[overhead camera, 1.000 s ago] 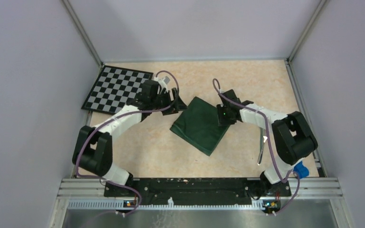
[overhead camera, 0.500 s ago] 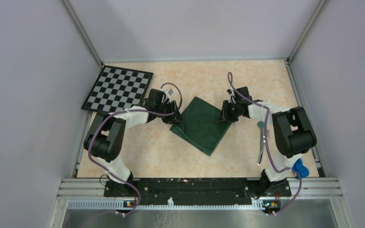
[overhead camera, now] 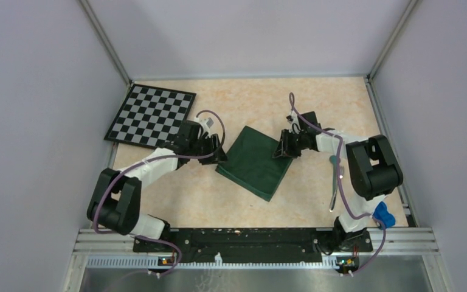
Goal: Fold the napkin into a case and place the utensils inside
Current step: Smooth out the square-folded napkin at the center of the board.
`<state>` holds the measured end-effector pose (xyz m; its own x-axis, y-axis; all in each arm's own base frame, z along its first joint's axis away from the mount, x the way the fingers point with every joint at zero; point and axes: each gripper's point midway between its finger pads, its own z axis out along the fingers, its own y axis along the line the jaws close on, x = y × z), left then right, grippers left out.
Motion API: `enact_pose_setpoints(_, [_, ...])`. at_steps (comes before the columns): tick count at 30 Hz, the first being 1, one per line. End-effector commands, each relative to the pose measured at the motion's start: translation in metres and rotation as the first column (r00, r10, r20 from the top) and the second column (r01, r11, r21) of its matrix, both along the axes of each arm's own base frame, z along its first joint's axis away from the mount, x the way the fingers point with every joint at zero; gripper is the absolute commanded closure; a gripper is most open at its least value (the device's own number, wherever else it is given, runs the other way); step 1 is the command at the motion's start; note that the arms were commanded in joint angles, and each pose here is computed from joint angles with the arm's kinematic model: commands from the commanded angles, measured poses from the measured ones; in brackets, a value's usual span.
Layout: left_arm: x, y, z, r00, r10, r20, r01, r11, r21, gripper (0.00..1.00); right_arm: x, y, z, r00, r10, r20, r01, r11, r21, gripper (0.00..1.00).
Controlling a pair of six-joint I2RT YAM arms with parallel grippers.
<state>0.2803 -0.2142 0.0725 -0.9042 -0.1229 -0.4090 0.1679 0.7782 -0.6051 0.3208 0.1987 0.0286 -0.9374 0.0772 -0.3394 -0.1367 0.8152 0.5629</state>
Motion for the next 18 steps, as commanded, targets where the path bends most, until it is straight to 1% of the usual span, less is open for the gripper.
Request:
enact_pose_setpoints(1, [0.013,-0.008,0.039,0.994,-0.017,0.110,0.023,0.998,-0.054,0.47,0.017,0.039,0.035,0.994,0.060,0.087,-0.072,0.987,0.142,0.67])
enact_pose_setpoints(4, [0.017,-0.013,0.027,0.998,-0.019,0.062,0.022,0.998,-0.060,0.51,0.030,0.072,0.059,0.989,0.056,0.135,-0.092,0.956,0.278,0.55])
enact_pose_setpoints(7, [0.025,-0.012,0.008,0.999,-0.002,0.044,0.003,0.999,-0.040,0.56,0.042,0.104,0.076,0.988,0.046,0.150,-0.104,0.908,0.406,0.49])
enact_pose_setpoints(11, [0.030,-0.002,-0.016,0.999,0.036,0.015,-0.036,0.999,0.021,0.63,0.061,0.139,0.086,0.987,0.062,0.147,-0.130,0.846,0.517,0.48])
enact_pose_setpoints(13, [0.028,0.008,-0.027,0.998,0.069,0.010,-0.070,0.995,0.066,0.67,0.070,0.149,0.087,0.988,0.056,0.145,-0.129,0.818,0.560,0.52])
enact_pose_setpoints(16, [0.018,0.017,-0.041,0.996,0.094,-0.005,-0.094,0.991,0.091,0.68,0.083,0.157,0.075,0.990,0.040,0.132,-0.110,0.806,0.582,0.52])
enact_pose_setpoints(18, [0.010,0.020,-0.050,0.994,0.103,-0.024,-0.100,0.990,0.098,0.69,0.092,0.158,0.063,0.991,0.031,0.130,-0.100,0.817,0.568,0.51])
